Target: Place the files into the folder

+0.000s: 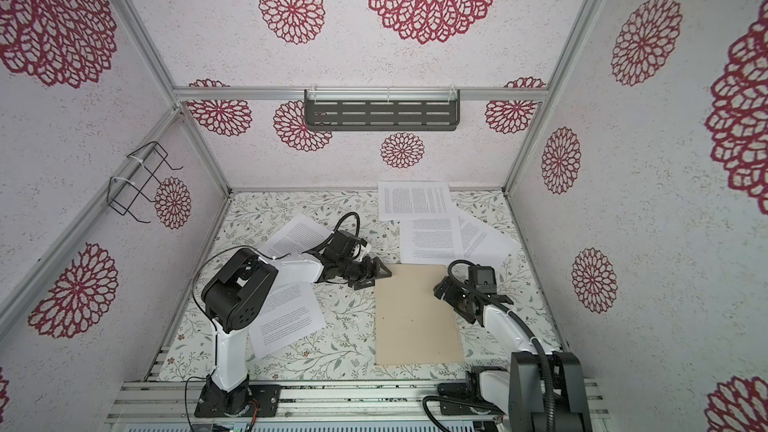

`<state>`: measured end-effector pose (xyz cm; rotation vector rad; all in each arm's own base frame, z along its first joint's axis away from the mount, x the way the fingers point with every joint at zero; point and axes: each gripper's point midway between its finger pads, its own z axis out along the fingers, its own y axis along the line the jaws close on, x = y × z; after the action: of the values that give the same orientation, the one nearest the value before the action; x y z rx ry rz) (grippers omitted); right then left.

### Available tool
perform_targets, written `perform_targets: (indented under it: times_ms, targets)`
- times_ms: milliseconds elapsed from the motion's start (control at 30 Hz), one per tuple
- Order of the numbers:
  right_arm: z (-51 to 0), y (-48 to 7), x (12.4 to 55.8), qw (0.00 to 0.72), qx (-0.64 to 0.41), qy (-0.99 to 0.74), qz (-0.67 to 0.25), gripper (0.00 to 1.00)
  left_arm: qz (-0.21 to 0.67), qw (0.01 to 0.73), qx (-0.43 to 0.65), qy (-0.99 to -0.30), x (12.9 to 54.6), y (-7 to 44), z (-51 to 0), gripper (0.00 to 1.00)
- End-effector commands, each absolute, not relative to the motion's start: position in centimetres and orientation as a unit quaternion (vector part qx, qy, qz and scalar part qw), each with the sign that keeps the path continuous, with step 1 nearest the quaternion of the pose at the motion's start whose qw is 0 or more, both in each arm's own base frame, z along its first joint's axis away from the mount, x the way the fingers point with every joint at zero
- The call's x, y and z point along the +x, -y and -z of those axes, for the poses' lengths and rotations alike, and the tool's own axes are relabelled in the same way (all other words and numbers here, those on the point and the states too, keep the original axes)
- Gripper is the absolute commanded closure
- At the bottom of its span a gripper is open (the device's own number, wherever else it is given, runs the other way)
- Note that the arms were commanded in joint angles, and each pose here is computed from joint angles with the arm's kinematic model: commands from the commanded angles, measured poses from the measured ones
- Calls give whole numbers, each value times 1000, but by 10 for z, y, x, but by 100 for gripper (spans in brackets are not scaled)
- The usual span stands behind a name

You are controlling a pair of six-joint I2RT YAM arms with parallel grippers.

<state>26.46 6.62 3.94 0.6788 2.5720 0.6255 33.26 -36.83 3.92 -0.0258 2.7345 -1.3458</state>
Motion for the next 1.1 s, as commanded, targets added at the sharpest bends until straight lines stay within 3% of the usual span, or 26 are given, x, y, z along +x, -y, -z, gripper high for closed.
perform_targets:
  times_ms: [0,333,467,567,800,933,1067]
  targets:
    - [-20,-91,240,122,263,-925,-245,1,436,42,-40,-898,342,364,-32,23]
    - [-38,-176,303,149,235,-894,-350,3,410,106,-86,-902,419,290,-53,28]
    - [-52,-196,337,178,239,-880,-370,5,387,127,-116,-906,449,247,-64,26]
    - [-64,-190,353,216,240,-877,-357,5,367,165,-90,-911,459,232,-98,19]
    - [-88,-187,368,261,173,-890,-332,1,186,300,14,-935,430,189,-179,1]
    - [-89,-188,368,253,142,-895,-339,1,54,382,137,-912,380,183,-196,3]
    - [-84,-190,367,244,124,-896,-351,1,-52,405,315,-857,323,194,-174,3]
